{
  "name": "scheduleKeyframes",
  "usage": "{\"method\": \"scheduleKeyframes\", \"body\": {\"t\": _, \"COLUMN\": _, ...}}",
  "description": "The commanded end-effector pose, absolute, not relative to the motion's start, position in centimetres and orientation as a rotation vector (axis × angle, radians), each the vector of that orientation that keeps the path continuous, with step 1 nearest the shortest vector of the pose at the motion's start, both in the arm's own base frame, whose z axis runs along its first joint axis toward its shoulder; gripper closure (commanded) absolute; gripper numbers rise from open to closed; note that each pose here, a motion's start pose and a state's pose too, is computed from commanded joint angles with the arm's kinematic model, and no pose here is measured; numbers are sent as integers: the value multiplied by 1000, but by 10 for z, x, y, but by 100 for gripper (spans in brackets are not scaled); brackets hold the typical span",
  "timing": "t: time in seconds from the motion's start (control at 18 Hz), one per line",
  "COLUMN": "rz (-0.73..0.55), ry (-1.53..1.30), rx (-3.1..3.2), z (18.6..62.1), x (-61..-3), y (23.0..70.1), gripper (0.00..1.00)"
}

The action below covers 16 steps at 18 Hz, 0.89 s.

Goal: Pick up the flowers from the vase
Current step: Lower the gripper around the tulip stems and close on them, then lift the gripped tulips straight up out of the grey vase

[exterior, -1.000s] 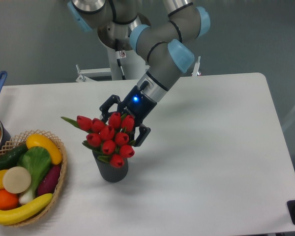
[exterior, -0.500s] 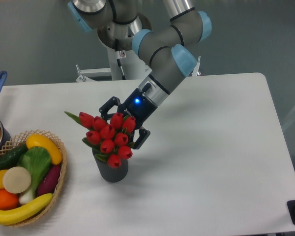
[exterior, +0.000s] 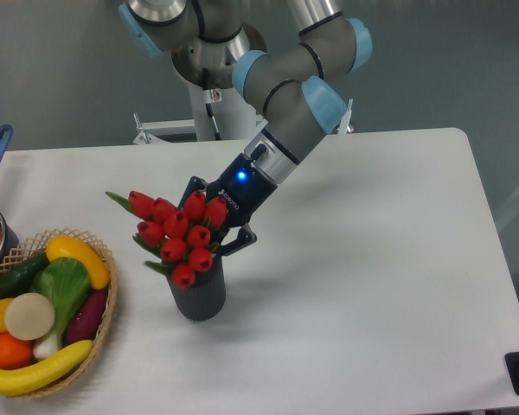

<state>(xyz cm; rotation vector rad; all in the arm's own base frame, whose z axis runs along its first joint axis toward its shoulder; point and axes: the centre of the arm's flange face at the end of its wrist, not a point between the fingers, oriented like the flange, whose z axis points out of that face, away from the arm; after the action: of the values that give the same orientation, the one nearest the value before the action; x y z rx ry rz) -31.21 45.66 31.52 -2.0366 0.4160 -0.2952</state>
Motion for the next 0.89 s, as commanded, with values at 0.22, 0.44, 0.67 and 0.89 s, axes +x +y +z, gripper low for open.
{"method": "scheduleKeyframes", "body": {"t": 0.22, "rz": -293, "ry": 405, "rx": -2035, "z": 319, "x": -315, "y": 456, "gripper": 61}}
{"method": "scheduleKeyframes", "body": {"t": 0.44, "rz": -289, "ry": 380, "rx": -2020, "z": 335, "x": -314, "y": 453, "gripper": 61}}
{"method": "scheduleKeyframes", "body": {"t": 0.67, "rz": -339, "ry": 298, "rx": -1962, "z": 359, "x": -313, "y": 448, "gripper": 61}}
{"method": "scheduleKeyframes", "body": {"t": 0.89, "rz": -327, "ry": 275, "rx": -1947, "z": 380, "x": -312, "y": 442, "gripper": 61}}
